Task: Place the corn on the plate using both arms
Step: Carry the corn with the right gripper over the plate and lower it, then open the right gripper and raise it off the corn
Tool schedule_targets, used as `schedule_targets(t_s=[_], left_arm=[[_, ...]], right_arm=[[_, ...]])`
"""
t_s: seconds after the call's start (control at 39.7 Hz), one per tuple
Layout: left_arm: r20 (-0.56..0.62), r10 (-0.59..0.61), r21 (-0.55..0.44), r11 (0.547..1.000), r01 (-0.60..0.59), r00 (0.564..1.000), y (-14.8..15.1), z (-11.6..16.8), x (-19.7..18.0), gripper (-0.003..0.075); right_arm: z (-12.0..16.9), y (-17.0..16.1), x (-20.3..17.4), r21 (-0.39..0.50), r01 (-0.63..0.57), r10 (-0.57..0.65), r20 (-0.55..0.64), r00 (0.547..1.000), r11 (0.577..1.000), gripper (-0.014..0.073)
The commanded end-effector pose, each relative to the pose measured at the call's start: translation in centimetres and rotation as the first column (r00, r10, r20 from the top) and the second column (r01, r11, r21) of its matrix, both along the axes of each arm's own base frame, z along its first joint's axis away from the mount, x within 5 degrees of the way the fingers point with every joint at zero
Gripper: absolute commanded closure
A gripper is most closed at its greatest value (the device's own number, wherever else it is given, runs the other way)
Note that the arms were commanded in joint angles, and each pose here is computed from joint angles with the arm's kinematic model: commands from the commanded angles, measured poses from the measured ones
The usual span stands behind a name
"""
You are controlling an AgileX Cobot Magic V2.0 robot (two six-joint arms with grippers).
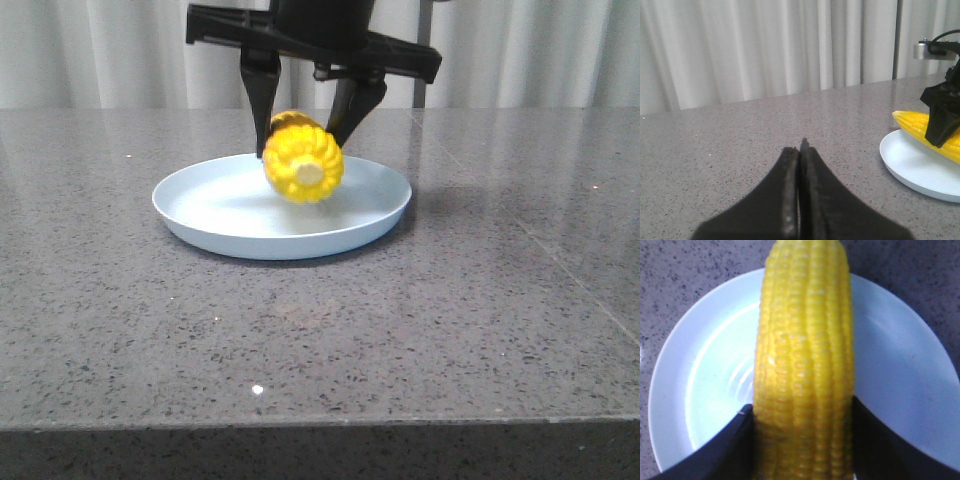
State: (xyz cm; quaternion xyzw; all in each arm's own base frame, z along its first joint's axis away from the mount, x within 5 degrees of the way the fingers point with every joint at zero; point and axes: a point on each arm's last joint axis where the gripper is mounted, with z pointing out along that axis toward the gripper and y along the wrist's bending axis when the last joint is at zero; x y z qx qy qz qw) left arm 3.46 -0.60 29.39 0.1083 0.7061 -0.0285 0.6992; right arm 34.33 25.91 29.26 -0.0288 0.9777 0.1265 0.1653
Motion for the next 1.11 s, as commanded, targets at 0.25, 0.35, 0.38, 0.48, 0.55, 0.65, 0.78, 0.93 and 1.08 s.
schedule_targets(t_s=[0.25,0.35,0.38,0.48,0.55,0.65,0.78,0.93,1.08], left_arm=[[0.093,-0.011,-0.019,1.0,0.012,0.996,0.0,1.5,-0.1,0.0741],[0.093,-0.011,-0.019,1.0,0.012,0.996,0.0,1.5,-0.1,0.0741],[0.093,-0.011,-0.019,1.0,0.012,0.996,0.0,1.5,-0.1,0.0741],[0.093,-0.011,-0.019,1.0,0.012,0.996,0.0,1.5,-0.1,0.0741],[0.093,-0.011,-0.019,1.0,0.012,0.996,0.0,1.5,-0.1,0.0741],[0.093,-0.011,-0.019,1.0,0.012,0.996,0.0,1.5,-0.1,0.0741],[0.093,-0.011,-0.019,1.0,0.012,0.996,0.0,1.5,-0.1,0.0741],[0.093,-0.011,-0.019,1.0,0.012,0.996,0.0,1.5,-0.1,0.0741],[0.093,-0.011,-0.019,1.0,0.012,0.996,0.0,1.5,-0.1,0.0741]], right_arm=[[2.9,-0.3,-0.3,0.046,0.001,-0.004,0.064,0.998,0.999,0.0094],[3.5,-0.5,-0.5,0.052,0.001,-0.005,0.072,0.997,0.999,0.0001],[3.7,-0.5,-0.6,0.052,0.001,-0.005,0.073,0.997,0.999,-0.0013],[4.8,-1.0,-1.1,0.061,0.002,-0.007,0.085,0.996,0.998,-0.0022],[6.0,-1.5,-1.5,0.077,0.004,-0.012,0.108,0.994,0.997,-0.0022],[8.0,-2.6,-2.1,0.093,-0.01,-0.004,0.158,0.987,0.996,-0.0018],[11.0,-4.6,-2.8,0.135,0.007,-0.038,0.227,0.973,0.991,-0.0008],[13.5,-8.0,-3.2,0.157,0.059,-0.101,0.279,0.955,0.986,0.0171],[14.7,-12.6,-3.2,0.115,0.142,-0.168,0.27,0.948,0.983,0.0429]])
